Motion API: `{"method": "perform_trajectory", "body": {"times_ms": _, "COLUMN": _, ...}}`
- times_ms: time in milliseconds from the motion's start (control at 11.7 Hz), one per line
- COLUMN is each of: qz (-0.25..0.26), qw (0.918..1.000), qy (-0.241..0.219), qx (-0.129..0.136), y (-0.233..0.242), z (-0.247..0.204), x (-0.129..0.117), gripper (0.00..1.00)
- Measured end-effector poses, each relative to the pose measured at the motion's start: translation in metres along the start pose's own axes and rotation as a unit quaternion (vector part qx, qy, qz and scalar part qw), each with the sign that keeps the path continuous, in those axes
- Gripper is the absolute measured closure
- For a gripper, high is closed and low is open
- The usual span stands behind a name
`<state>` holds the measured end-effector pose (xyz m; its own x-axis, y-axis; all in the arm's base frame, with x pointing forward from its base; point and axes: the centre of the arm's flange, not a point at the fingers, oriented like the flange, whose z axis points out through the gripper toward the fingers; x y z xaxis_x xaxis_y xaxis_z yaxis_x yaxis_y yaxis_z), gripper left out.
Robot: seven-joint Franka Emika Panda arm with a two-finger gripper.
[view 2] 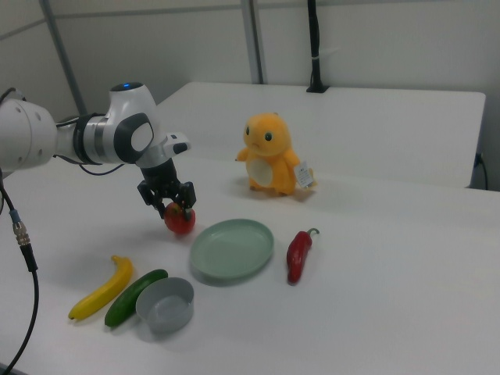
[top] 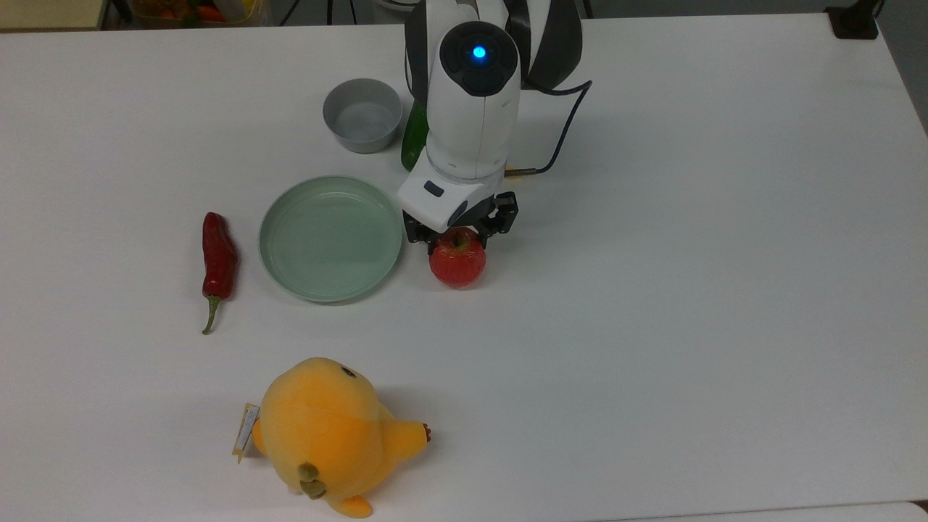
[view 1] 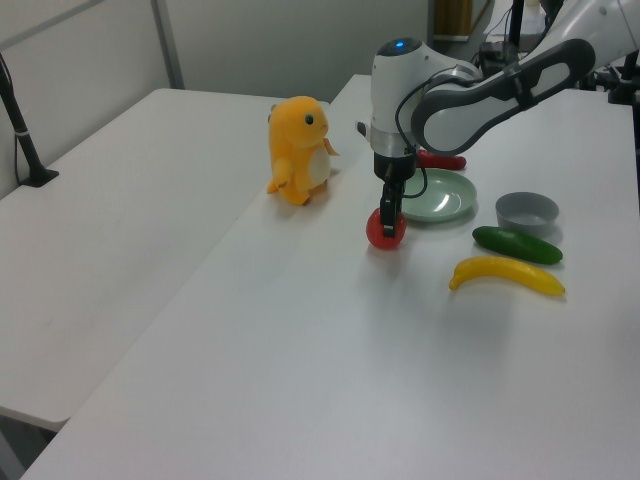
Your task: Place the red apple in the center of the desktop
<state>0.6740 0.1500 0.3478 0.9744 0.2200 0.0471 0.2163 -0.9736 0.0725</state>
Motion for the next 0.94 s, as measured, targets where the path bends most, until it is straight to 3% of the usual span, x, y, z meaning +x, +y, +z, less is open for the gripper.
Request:
{"method": "perform_trajectory", "body": {"times_ms": 256, "qz": -0.001, "qw": 1.0, "qy": -0.002, "qx": -0.002, "y": 0.0, "z": 0.002, "x": -0.001, "gripper": 0.16}}
{"method": "perform_trajectory", "body": {"times_ms": 342, "qz": -0.001, "qw": 1.0, "qy": -0.002, "qx": -0.002, "y": 0.0, "z": 0.002, "x": -0.001, "gripper": 0.02}}
{"method": "perform_trajectory", "body": {"times_ms": 598, "qz": 0.006, "qw": 0.9999, "qy": 0.012, "qx": -0.001, "y": 0.004, "z": -0.016, "x": 0.001, "gripper": 0.0}}
{"method": "perform_trajectory", "body": {"times_ms": 940, "qz": 0.037, "qw": 0.9988, "qy": 0.032, "qx": 0.005, "y": 0.018, "z": -0.118, "x": -0.018, "gripper": 0.0}}
